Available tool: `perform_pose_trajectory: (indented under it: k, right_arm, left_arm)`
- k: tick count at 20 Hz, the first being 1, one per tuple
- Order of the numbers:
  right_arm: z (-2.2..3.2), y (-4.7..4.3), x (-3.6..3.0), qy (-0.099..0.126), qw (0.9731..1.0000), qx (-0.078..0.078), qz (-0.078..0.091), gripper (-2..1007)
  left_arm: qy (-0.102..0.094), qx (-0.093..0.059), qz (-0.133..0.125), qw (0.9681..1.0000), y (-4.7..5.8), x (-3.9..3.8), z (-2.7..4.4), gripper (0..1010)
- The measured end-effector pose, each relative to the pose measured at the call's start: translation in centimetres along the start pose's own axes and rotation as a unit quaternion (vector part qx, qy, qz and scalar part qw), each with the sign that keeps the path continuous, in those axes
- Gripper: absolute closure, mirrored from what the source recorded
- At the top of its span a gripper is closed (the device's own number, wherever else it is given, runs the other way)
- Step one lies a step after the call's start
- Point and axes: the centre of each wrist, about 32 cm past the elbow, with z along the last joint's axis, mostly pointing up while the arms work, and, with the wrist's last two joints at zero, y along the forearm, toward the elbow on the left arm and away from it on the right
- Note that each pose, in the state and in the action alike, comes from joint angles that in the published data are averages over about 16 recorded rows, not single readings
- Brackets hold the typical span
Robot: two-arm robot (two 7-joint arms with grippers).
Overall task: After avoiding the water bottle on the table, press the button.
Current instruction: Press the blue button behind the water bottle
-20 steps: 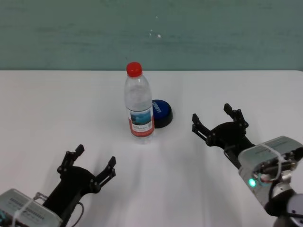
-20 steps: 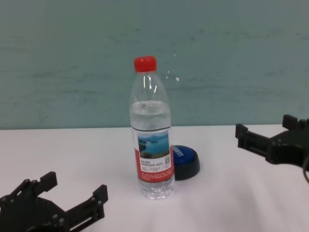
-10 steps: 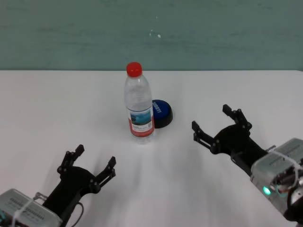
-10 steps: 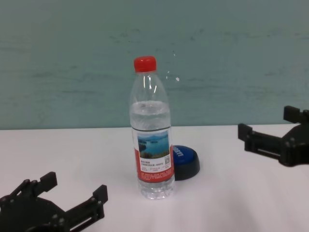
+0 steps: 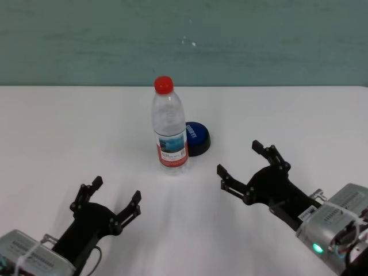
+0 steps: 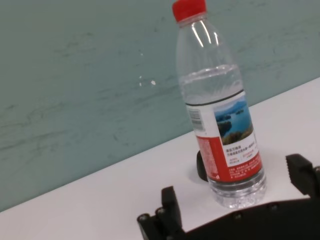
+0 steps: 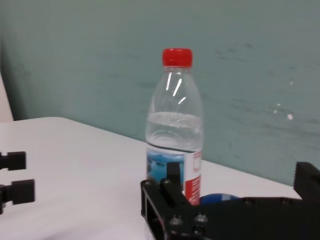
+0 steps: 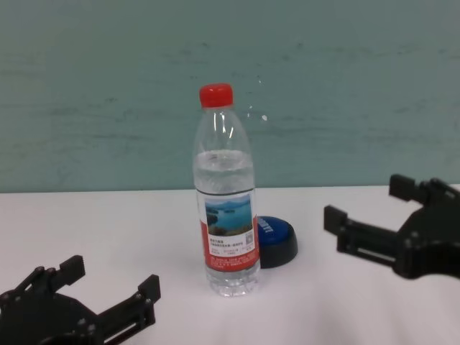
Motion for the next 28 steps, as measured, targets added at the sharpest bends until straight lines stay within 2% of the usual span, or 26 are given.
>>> perform_pose_trajectory:
  k: [7,13,22,28]
  right_arm:
    - [-1.08,-0.05,-0.32,0.022,0.9995,0.003,0.025,1]
    - [-1.59,-0.45,-0.34,0.027,0.999,0.002,0.035,1]
    - [-1.74,-1.6,0.03,0.021,0.9992,-0.005,0.032,1]
    - [-2.08,-2.18,0.49,0.037,0.999,-0.012,0.019,1]
  left_arm:
    - [0.0,0.0,0.0,1.0,0.0,0.0,0.0,10]
    - [0.0,0.0,0.0,1.0,0.0,0.0,0.0,10]
    - [0.0,0.0,0.0,1.0,0.0,0.0,0.0,10]
    - [0.0,0.0,0.0,1.0,0.0,0.0,0.0,10]
